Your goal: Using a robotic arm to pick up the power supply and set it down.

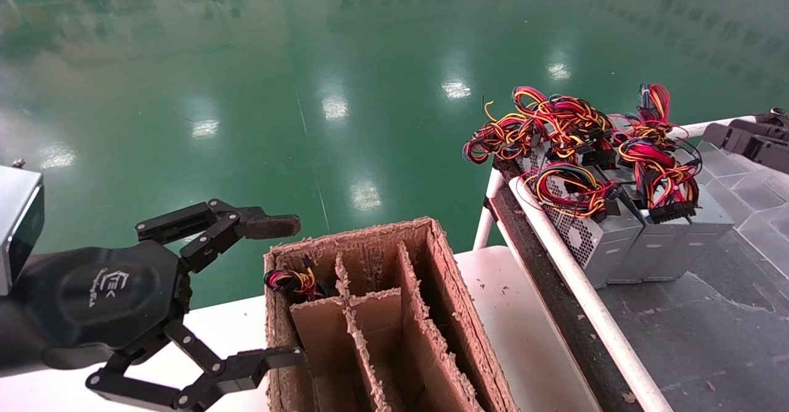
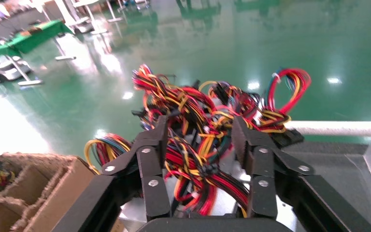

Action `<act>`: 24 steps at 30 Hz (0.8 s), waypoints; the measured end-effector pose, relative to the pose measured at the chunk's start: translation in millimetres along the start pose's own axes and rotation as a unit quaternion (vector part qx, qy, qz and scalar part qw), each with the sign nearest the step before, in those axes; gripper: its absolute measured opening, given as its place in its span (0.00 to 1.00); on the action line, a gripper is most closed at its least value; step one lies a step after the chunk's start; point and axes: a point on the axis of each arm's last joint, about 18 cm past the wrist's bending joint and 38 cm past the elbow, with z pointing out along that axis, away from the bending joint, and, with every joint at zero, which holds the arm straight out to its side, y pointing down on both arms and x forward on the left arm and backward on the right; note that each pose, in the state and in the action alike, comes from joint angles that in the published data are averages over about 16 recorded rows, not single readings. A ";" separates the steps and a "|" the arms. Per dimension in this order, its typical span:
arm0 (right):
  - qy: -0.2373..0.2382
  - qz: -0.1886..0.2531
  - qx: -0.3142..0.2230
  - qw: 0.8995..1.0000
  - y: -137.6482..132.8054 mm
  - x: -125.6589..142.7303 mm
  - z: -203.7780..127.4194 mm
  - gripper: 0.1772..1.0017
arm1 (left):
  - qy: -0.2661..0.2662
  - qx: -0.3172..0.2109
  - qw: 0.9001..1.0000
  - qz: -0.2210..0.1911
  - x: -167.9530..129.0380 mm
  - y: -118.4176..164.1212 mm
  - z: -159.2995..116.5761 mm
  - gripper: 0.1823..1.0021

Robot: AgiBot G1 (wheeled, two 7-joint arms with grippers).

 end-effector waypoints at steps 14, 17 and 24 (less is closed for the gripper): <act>-0.048 -0.055 0.011 0.997 -9.3 -21.0 9.1 0.69 | 0.000 0.000 1.000 0.000 -0.1 0.1 -0.1 1.00; -0.064 -0.069 0.011 0.995 -10.3 -28.9 13.9 0.77 | 0.000 0.000 1.000 0.000 -0.1 0.1 -0.1 1.00; -0.102 -0.099 0.011 0.990 -10.8 -50.3 24.7 0.90 | 0.000 0.000 1.000 0.000 -0.1 0.1 -0.1 1.00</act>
